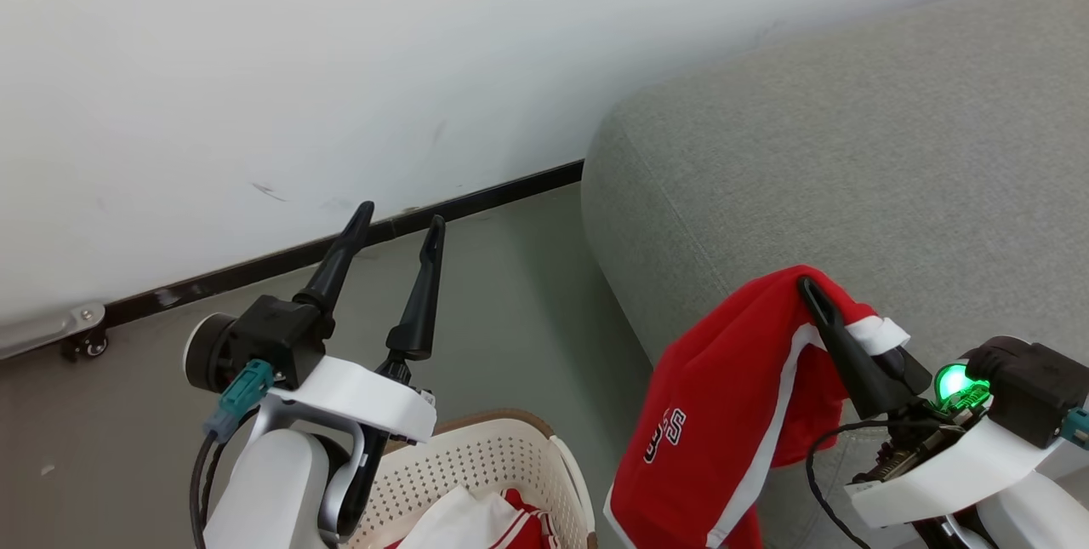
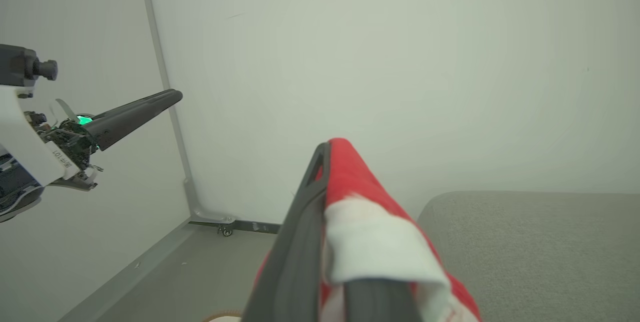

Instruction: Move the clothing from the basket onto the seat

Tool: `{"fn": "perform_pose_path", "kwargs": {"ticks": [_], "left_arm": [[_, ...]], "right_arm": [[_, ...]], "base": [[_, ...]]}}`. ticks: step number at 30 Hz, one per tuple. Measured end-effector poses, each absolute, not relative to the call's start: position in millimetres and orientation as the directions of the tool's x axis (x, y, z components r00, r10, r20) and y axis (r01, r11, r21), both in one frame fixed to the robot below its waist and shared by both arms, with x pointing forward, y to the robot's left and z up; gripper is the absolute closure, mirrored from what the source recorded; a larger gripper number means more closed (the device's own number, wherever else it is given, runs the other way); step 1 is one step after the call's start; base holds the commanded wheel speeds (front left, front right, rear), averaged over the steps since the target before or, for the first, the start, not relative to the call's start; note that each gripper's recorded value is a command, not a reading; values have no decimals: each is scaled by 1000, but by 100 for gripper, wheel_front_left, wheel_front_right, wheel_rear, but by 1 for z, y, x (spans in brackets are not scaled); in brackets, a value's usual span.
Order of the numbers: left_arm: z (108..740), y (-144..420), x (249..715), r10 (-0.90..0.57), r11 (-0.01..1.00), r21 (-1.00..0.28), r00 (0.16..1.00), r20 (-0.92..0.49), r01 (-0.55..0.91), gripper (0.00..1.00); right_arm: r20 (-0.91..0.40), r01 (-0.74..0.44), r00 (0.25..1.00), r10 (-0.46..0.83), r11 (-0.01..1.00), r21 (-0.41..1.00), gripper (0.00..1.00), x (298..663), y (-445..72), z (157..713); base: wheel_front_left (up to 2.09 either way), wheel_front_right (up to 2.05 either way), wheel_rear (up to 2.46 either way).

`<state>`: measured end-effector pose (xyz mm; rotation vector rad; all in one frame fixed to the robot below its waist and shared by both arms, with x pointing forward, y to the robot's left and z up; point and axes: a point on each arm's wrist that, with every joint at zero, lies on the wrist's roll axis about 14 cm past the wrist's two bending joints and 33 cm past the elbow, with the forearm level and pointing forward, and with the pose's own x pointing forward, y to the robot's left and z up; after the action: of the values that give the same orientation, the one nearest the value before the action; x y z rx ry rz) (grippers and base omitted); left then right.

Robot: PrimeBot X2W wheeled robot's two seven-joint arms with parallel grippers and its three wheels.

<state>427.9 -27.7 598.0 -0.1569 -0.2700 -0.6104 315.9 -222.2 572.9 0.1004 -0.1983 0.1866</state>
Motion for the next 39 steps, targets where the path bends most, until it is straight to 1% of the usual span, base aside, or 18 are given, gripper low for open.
{"fn": "perform_pose_path", "kwargs": {"ticks": [7, 13, 19, 28, 34, 37, 39], "left_arm": [[591, -31, 426, -547, 809, -60, 787, 284, 584, 0], [583, -33, 429, -551, 808, -65, 790, 270, 586, 0], [579, -29, 435, -540, 816, -66, 797, 270, 575, 0], [582, -12, 453, -491, 845, -63, 819, 297, 530, 0], [580, -3, 463, -476, 859, -40, 824, 308, 511, 0], [574, 6, 471, -459, 873, -24, 835, 303, 488, 0], [571, 11, 475, -446, 880, -23, 842, 302, 474, 0]], "right_arm": [[226, -141, 967, 120, 987, 80, 100, 312, -239, 581], [279, -89, 957, 78, 996, 25, 100, 331, -267, 615], [306, -47, 951, 49, 999, -13, 100, 350, -289, 643], [394, 39, 919, -14, 998, -56, 100, 378, -328, 709], [386, 100, 921, -58, 991, -90, 100, 397, -353, 733], [347, 140, 933, -93, 984, -112, 100, 410, -369, 736], [340, 158, 933, -116, 983, -97, 100, 417, -377, 738]], "base": [[0, 0, 0], [0, 0, 0], [0, 0, 0], [0, 0, 0], [0, 0, 0], [0, 0, 0], [0, 0, 0]]}}
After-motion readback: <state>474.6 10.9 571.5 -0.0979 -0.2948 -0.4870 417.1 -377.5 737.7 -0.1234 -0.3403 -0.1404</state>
